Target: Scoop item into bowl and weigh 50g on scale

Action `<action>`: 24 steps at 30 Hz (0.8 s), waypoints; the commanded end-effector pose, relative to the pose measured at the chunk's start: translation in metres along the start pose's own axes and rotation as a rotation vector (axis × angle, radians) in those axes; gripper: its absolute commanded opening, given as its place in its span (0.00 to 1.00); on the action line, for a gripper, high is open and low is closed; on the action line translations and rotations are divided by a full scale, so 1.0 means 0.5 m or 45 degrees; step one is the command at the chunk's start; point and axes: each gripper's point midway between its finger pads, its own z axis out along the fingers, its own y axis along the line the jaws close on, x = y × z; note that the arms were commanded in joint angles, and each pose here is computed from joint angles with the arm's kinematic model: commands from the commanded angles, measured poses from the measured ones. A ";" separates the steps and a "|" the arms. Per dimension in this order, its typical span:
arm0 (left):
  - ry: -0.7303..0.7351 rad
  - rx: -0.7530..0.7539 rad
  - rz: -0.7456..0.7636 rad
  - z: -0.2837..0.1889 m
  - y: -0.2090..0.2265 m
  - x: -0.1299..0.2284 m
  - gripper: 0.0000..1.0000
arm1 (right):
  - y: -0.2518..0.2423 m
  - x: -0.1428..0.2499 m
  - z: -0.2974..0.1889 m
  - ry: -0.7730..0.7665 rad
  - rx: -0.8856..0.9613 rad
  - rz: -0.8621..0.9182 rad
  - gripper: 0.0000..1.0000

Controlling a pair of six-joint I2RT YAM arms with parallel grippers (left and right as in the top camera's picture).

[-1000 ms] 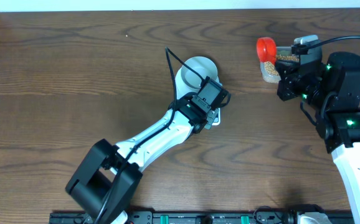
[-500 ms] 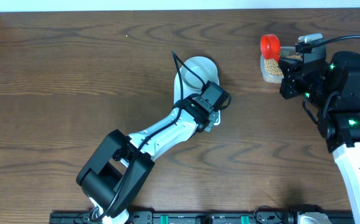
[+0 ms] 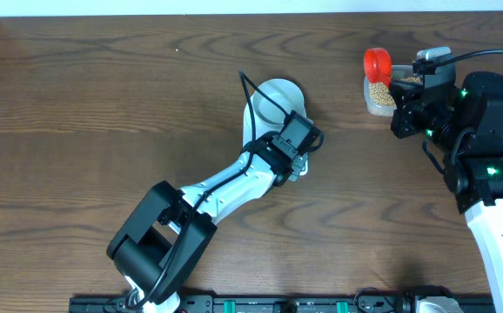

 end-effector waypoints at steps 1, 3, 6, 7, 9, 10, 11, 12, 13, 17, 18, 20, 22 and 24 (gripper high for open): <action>0.035 -0.011 -0.010 0.014 0.003 0.021 0.07 | -0.003 -0.021 -0.007 -0.031 0.009 -0.026 0.01; 0.035 -0.011 -0.010 0.014 0.003 0.021 0.07 | -0.004 -0.021 -0.007 -0.031 0.010 -0.026 0.01; 0.036 -0.012 -0.010 0.014 0.003 0.022 0.07 | -0.003 -0.021 -0.007 -0.031 0.009 -0.026 0.01; 0.037 -0.012 -0.010 0.014 0.003 0.023 0.07 | -0.004 -0.021 -0.007 -0.031 0.010 -0.026 0.01; 0.039 -0.012 -0.009 0.015 0.004 0.025 0.07 | -0.004 -0.021 -0.007 -0.031 0.010 -0.026 0.01; 0.041 -0.013 -0.009 0.015 0.004 0.026 0.07 | -0.004 -0.021 -0.007 -0.031 0.010 -0.026 0.01; 0.043 -0.013 -0.009 0.016 0.004 0.027 0.07 | -0.004 -0.021 -0.007 -0.031 0.010 -0.026 0.01; 0.045 -0.013 -0.008 0.017 0.004 0.028 0.07 | -0.003 -0.021 -0.008 -0.031 0.009 -0.026 0.01; 0.044 -0.013 -0.009 0.017 0.004 0.027 0.07 | -0.003 -0.021 -0.008 -0.031 0.010 -0.026 0.01; 0.060 -0.017 -0.005 0.025 0.004 0.035 0.07 | -0.003 -0.021 -0.008 -0.031 0.009 -0.026 0.01; 0.067 -0.018 -0.003 0.029 0.003 0.038 0.07 | -0.003 -0.021 -0.008 -0.031 0.009 -0.026 0.01; 0.070 -0.019 -0.002 0.031 0.003 0.039 0.07 | -0.003 -0.021 -0.008 -0.031 0.009 -0.026 0.01; 0.069 -0.019 -0.002 0.031 0.003 0.039 0.07 | -0.003 -0.021 -0.008 -0.031 0.009 -0.026 0.01; 0.069 -0.019 -0.002 0.031 0.003 0.039 0.07 | -0.003 -0.021 -0.008 -0.031 0.009 -0.026 0.01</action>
